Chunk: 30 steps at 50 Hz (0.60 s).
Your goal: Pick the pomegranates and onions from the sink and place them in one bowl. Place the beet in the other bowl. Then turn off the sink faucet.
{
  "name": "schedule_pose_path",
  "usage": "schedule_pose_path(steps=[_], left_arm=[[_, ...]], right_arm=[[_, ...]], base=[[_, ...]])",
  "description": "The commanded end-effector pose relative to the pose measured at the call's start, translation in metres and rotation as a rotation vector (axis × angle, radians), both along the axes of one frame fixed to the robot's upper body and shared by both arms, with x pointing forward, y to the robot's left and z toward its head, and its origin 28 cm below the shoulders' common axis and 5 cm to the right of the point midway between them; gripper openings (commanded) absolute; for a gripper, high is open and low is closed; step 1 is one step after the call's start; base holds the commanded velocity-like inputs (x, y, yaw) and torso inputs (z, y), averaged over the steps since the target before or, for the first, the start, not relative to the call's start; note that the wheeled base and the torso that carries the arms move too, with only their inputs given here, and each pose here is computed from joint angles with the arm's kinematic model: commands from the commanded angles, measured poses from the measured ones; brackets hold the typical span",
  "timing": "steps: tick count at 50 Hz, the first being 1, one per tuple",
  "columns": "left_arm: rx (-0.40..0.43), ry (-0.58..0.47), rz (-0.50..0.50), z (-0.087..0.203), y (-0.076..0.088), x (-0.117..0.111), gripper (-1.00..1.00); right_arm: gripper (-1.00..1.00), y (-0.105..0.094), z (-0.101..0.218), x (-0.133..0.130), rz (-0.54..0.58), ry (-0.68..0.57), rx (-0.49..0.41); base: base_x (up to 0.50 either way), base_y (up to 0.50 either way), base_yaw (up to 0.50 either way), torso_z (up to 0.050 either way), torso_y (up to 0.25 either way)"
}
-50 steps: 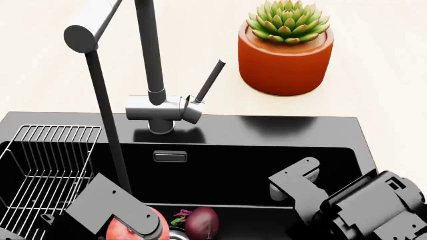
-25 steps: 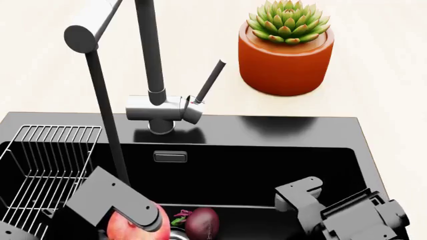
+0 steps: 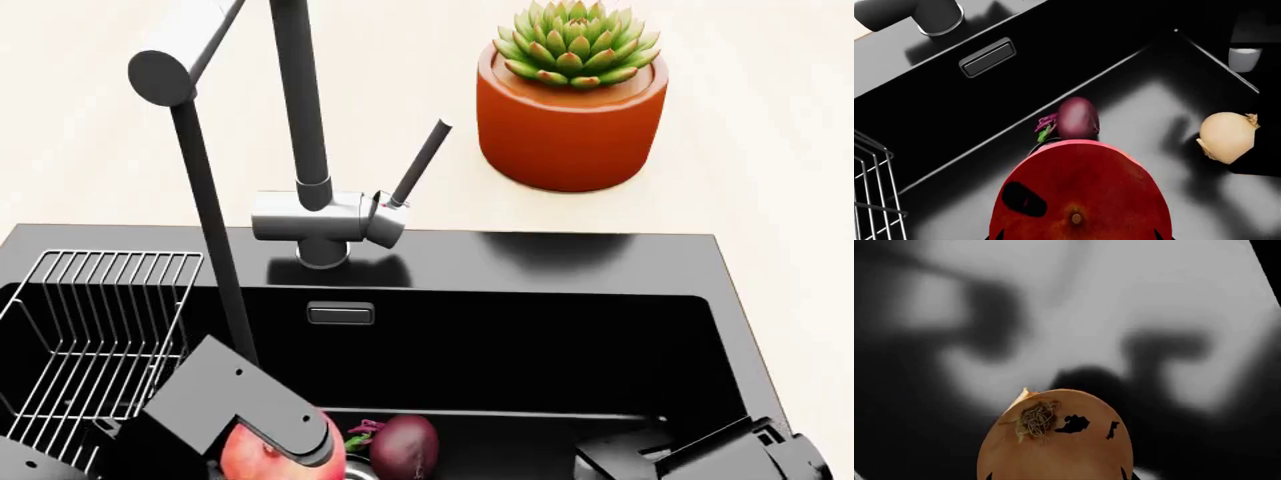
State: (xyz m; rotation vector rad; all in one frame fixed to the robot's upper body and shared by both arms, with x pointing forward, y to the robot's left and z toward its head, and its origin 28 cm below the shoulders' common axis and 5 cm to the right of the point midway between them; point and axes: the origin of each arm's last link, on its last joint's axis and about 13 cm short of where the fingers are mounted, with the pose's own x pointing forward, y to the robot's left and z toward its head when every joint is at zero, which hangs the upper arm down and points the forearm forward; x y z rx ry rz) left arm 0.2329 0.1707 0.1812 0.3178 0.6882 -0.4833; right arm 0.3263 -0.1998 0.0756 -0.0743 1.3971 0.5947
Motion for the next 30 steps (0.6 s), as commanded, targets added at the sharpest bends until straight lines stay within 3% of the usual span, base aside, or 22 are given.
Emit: schedule_pose_path(steps=[1, 3, 9, 25, 26, 27, 28, 29, 30], left_arm=[[-0.054, 0.016, -0.024, 0.007, -0.002, 0.001, -1.00], [-0.055, 0.010, -0.019, 0.009, 0.001, 0.002, -1.00], [-0.066, -0.007, -0.014, 0.009, -0.001, 0.004, -1.00], [-0.115, -0.029, -0.012, 0.010, 0.004, 0.015, -1.00], [-0.221, -0.174, -0.071, 0.010, 0.008, 0.009, -1.00], [-0.242, -0.290, -0.053, 0.010, 0.012, 0.020, -1.00], [-0.260, -0.257, -0.027, 0.009, 0.014, 0.020, -1.00], [-0.260, -0.257, -0.030, 0.007, 0.015, 0.021, -1.00], [-0.258, -0.278, -0.025, 0.006, 0.017, 0.020, -1.00]], right_arm=[[-1.00, 0.003, 0.013, 0.012, 0.017, -0.139, 0.009], [-1.00, 0.003, 0.024, 0.015, 0.043, -0.176, -0.034], [-1.00, 0.006, 0.048, 0.016, 0.063, -0.222, -0.045], [-1.00, 0.019, 0.129, 0.007, 0.065, -0.434, 0.017], [-1.00, 0.002, 0.118, -0.015, -0.050, -0.572, 0.137], [-1.00, -0.014, 0.126, -0.038, -0.188, -0.747, 0.193], [-1.00, 0.001, 0.140, -0.046, -0.221, -0.943, 0.189], [-1.00, 0.019, 0.146, -0.061, -0.162, -1.023, 0.169], [-1.00, 0.021, 0.145, -0.067, -0.166, -1.072, 0.152]], base=[[0.00, 0.00, 0.00, 0.000, 0.000], [0.00, 0.00, 0.00, 0.000, 0.000], [0.00, 0.00, 0.00, 0.000, 0.000], [0.00, 0.00, 0.00, 0.000, 0.001], [0.00, 0.00, 0.00, 0.000, 0.000], [0.00, 0.00, 0.00, 0.000, 0.000], [0.00, 0.00, 0.00, 0.000, 0.000], [0.00, 0.00, 0.00, 0.000, 0.000], [0.00, 0.00, 0.00, 0.000, 0.000]])
